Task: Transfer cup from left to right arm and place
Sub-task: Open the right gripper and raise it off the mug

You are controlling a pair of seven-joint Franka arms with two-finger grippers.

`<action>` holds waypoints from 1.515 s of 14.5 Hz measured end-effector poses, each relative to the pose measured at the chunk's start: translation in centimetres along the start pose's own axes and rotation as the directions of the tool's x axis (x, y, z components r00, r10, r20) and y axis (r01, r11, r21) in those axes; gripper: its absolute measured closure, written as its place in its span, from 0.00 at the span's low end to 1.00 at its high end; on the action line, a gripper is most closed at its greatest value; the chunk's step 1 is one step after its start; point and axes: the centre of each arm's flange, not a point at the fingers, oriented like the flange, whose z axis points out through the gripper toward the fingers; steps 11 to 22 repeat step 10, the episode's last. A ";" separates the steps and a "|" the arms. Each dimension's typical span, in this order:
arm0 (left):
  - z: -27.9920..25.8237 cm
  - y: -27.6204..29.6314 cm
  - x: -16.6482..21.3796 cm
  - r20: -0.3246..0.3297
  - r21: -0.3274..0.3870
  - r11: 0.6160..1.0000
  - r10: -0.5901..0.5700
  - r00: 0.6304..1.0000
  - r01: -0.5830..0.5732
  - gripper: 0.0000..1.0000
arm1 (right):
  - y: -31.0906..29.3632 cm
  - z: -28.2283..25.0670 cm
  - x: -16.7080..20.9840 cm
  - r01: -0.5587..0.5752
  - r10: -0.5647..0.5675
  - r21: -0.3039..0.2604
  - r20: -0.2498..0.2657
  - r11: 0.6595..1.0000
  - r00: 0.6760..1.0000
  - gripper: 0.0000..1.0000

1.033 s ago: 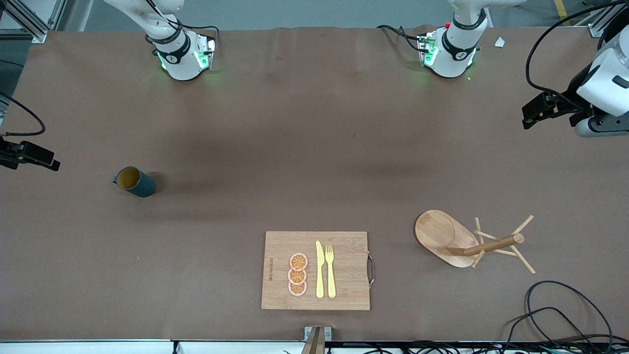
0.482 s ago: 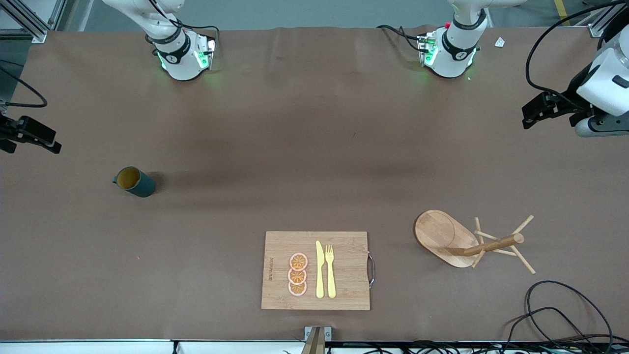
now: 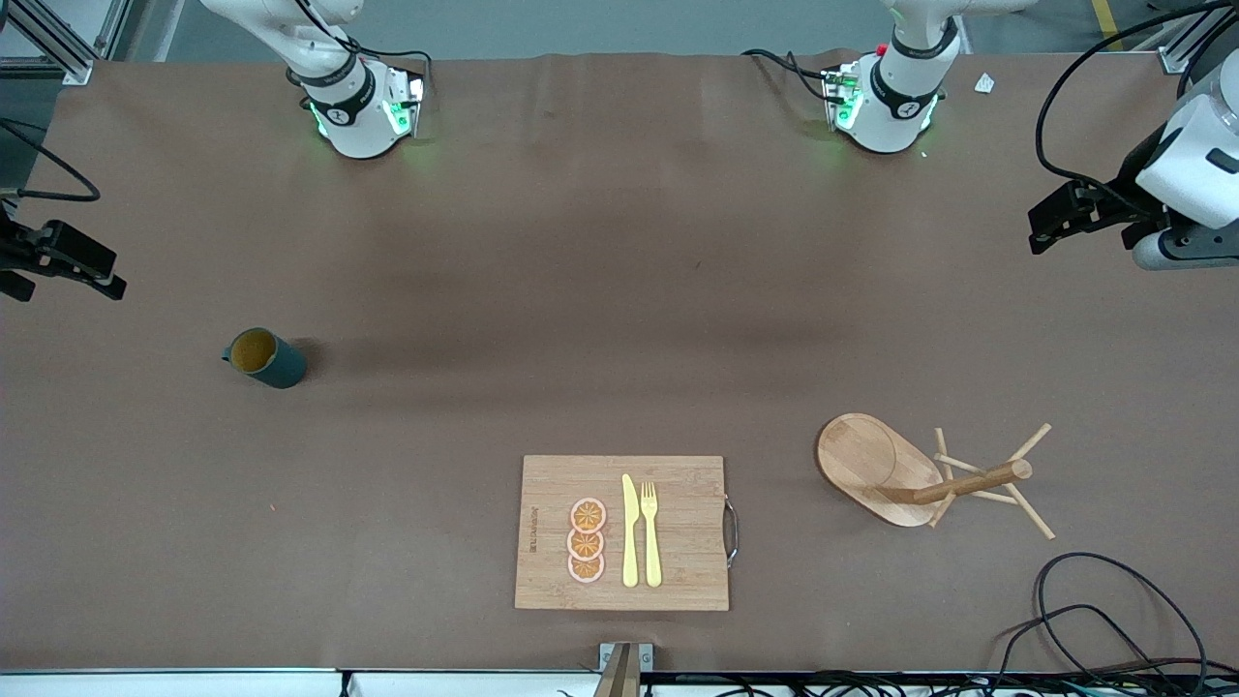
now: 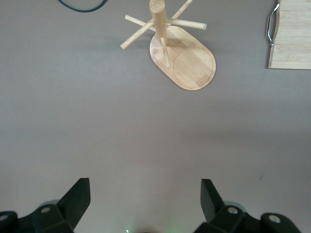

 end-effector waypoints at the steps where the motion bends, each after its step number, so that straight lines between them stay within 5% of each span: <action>1: 0.0 0.2 0.0 0.000 0.000 1.000 0.004 1.000 -0.004 0.00 | 0.2 -0.2 -0.2 -0.004 0.004 -0.001 -0.001 1.000 1.000 0.00; 10: 0.0 1.7 -0.4 0.014 0.003 0.999 0.032 0.999 -0.032 0.00 | 0.0 1.2 -4.1 -0.010 0.010 -0.013 -0.020 1.000 1.000 0.00; 22: 0.0 1.7 -0.4 0.014 0.003 0.999 0.032 0.999 -0.032 0.00 | 0.0 1.2 -4.1 -0.010 0.010 -0.013 -0.020 1.000 1.000 0.00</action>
